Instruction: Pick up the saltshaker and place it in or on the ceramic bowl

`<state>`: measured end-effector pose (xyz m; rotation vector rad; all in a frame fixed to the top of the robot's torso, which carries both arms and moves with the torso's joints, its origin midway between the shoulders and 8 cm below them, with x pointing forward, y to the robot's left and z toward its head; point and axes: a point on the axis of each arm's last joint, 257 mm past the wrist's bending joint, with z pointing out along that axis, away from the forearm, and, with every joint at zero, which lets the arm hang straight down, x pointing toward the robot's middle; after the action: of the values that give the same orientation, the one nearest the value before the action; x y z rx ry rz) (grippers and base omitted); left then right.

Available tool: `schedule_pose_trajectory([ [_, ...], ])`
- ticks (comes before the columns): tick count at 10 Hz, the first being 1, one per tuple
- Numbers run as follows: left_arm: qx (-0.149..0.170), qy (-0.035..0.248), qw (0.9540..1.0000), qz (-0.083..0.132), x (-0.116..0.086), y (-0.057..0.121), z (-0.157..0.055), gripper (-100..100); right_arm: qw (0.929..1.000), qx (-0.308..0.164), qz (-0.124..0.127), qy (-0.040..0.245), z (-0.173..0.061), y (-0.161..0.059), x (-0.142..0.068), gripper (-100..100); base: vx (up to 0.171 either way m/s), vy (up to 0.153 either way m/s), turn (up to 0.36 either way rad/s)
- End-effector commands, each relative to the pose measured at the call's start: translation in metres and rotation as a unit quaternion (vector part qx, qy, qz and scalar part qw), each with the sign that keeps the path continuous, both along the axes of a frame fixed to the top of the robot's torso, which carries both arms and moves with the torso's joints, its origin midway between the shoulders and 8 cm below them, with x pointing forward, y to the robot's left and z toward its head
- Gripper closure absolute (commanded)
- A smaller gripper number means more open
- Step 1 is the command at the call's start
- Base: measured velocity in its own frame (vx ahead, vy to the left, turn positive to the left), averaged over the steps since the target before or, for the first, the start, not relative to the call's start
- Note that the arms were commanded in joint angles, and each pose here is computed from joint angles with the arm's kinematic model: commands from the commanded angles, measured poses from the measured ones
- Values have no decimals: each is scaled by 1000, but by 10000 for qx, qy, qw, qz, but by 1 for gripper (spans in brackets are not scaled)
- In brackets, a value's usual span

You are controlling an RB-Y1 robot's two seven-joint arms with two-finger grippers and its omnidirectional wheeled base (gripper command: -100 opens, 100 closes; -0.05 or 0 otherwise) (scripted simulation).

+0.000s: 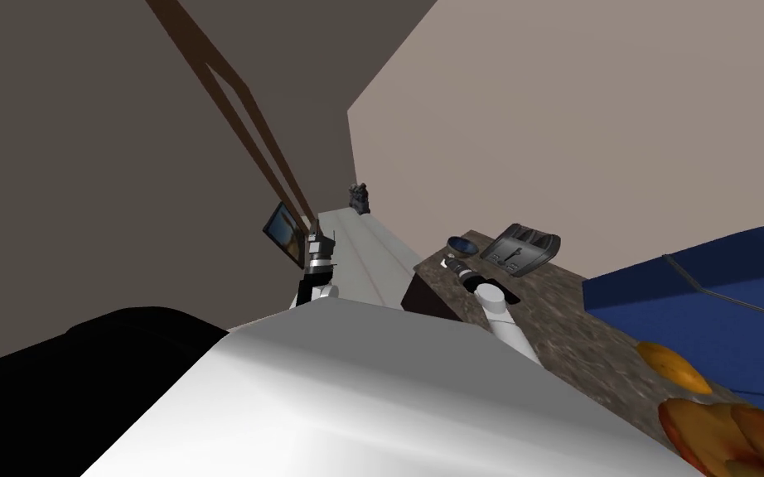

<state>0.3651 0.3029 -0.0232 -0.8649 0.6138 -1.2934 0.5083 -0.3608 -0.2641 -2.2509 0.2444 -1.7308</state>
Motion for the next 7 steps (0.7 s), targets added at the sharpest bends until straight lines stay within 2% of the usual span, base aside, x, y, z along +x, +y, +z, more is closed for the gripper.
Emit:
schedule_pose_trajectory([
  [1,0,0,10000,0,0,0,0,0,9999,-28,-98,-5,8,-22,-4,100,4,24,129],
  [6,0,0,10000,0,0,0,0,0,9992,-49,-390,-3,29,-88,-12,100,-1,17,111],
  [7,0,0,10000,0,0,0,0,0,9992,-49,-390,-3,29,-88,-12,100,2,5,31],
])
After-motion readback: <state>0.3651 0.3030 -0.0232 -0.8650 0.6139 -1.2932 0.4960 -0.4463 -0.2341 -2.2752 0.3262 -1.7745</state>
